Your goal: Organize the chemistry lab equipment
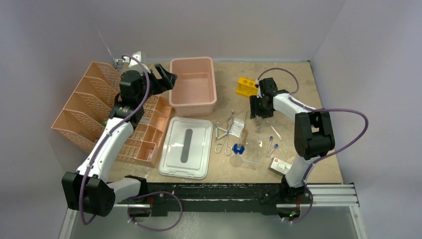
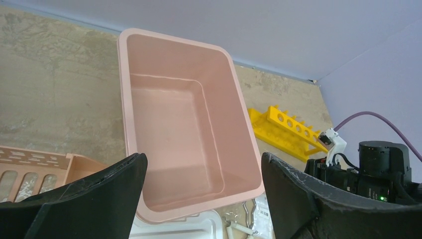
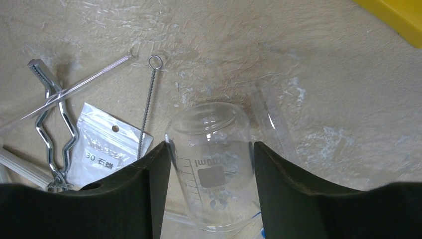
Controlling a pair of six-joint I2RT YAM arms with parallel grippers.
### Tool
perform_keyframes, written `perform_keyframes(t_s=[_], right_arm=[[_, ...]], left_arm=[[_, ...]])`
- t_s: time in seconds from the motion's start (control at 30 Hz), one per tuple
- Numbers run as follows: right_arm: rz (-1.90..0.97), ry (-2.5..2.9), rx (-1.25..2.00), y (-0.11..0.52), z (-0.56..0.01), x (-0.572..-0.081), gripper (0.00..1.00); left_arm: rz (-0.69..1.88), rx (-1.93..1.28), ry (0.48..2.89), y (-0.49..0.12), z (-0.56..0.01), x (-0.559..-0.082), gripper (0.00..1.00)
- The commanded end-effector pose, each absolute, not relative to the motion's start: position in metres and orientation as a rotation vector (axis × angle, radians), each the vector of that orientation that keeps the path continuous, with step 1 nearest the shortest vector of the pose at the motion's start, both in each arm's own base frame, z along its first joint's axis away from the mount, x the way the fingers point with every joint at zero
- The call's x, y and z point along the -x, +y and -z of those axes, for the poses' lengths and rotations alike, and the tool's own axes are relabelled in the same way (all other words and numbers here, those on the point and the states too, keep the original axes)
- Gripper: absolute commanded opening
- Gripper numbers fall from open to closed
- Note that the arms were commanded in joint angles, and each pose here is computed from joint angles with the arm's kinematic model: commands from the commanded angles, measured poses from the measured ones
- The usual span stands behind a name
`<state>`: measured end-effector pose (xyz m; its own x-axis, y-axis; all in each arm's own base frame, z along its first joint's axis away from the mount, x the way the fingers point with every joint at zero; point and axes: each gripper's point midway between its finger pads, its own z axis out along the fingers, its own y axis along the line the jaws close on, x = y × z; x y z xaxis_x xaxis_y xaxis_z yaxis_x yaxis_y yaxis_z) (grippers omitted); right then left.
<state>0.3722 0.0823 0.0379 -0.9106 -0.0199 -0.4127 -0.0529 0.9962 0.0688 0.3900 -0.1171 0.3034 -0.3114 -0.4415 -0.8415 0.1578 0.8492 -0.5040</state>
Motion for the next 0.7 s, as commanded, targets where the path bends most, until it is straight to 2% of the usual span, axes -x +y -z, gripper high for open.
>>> perform_keyframes(t_s=[0.0, 0.3, 0.47, 0.67], right_arm=[[-0.093, 2.599, 0.015, 0.082, -0.074, -0.391, 0.55], [-0.492, 2.289, -0.200, 0.131, -0.185, -0.430, 0.54], [-0.818, 2.108, -0.455, 0.161, -0.258, -0.448, 0.54], [-1.231, 1.939, -0.777, 0.192, -0.304, -0.467, 0.51]], left_arm=[[0.630, 0.206, 1.695, -0.118, -0.336, -0.388, 0.84], [0.743, 0.232, 1.657, -0.132, -0.342, -0.386, 0.84], [0.862, 0.255, 1.627, -0.153, -0.347, -0.385, 0.82], [0.957, 0.270, 1.622, -0.188, -0.349, -0.387, 0.81]])
